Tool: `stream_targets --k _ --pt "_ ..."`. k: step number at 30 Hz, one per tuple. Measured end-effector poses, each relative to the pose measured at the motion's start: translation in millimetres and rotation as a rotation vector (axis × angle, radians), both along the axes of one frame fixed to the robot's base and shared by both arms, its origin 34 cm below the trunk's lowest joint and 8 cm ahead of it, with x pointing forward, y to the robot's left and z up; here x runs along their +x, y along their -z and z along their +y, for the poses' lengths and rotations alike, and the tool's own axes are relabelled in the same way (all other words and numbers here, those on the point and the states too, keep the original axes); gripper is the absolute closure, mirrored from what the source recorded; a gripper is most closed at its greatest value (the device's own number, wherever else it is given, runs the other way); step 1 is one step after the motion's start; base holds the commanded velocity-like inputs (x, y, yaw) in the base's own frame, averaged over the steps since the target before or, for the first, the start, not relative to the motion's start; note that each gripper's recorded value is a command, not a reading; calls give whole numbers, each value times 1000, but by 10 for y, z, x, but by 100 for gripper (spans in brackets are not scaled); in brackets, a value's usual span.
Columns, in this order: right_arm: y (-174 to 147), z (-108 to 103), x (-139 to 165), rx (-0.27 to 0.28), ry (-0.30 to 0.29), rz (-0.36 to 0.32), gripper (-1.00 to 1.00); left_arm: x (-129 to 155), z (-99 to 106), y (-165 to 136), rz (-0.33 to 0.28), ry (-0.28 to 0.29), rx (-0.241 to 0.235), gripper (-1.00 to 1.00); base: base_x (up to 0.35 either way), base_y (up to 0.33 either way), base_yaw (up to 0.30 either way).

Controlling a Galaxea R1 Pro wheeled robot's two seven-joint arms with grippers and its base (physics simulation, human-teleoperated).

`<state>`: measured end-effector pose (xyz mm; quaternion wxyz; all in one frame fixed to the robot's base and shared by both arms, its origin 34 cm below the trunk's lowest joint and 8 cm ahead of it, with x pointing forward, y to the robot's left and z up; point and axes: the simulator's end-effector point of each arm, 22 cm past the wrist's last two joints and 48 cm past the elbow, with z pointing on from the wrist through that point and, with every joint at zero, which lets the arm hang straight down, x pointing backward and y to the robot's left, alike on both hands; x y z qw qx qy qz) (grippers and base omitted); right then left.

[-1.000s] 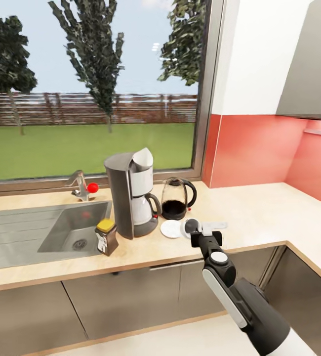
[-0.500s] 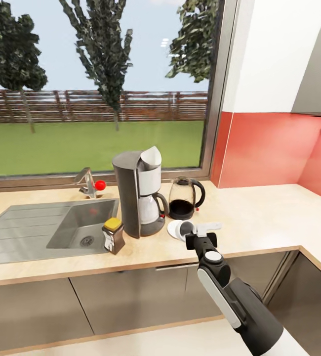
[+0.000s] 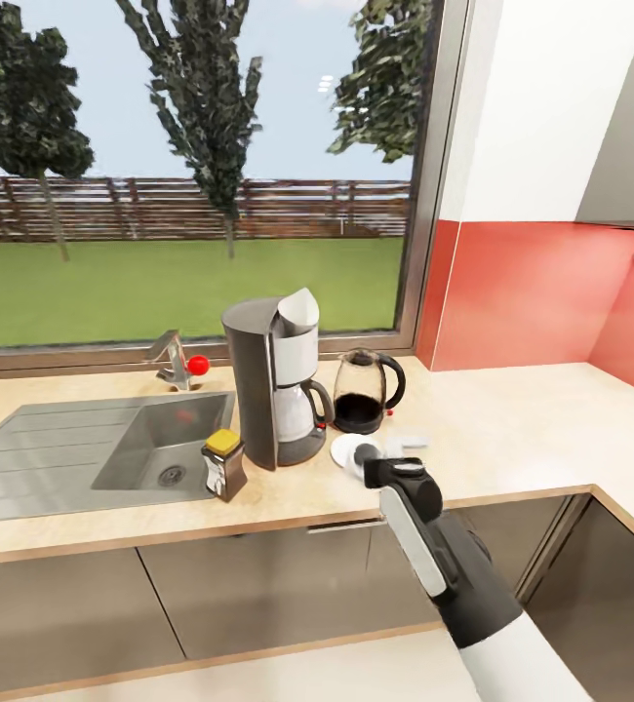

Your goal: Set up a coffee station on the kitchen countertop: keep the coffee maker on the countertop, move the bottle of coffee from the kitchen shelf to the counter next to the coffee maker, place a paper coffee filter on top of the coffee maker, put the saucer next to the coffee maker with the coffee cup on the saucer, and place the electric kettle next to the coffee maker.

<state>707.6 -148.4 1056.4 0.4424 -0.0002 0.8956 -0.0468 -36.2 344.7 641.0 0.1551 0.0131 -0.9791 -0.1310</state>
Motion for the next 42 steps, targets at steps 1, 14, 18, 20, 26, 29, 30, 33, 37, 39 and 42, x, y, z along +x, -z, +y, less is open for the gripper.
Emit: stream_targets --k 1,14,18,20,26,29,30,33,37,39,42 --pt "-86 -25 46 13 11 27 100 -11 23 -6 2 3 3 -100 0 0 0" --pt "-80 29 90 -3 31 129 100 -70 70 -29 15 6 7 -100 0 0 0" --pt "-66 -49 159 -40 54 146 100 -74 75 -31 16 6 8 -100 0 0 0" --pt "-61 -71 171 -49 61 150 100 -78 78 -33 17 6 8 -100 6 0 0" --pt "-56 -97 178 -59 69 155 100 -83 59 -31 17 6 5 -100 203 0 0" --pt "-48 -102 176 -62 70 157 100 -83 68 -33 17 6 7 -100 265 0 0" --pt "-48 -102 176 -62 70 157 100 -83 68 -33 18 6 7 -100 168 0 0" --pt "-14 -104 172 -64 70 165 100 -83 69 -33 18 6 7 -100 76 0 0" --pt "110 -117 143 -76 71 196 100 -85 84 -35 19 4 8 -100 13 0 0" --pt "113 -117 140 -76 71 197 100 -86 87 -36 19 4 9 -100 97 7 0" --pt "355 -147 73 -93 74 258 100 -85 78 -35 19 5 7 -100 14 1 0"
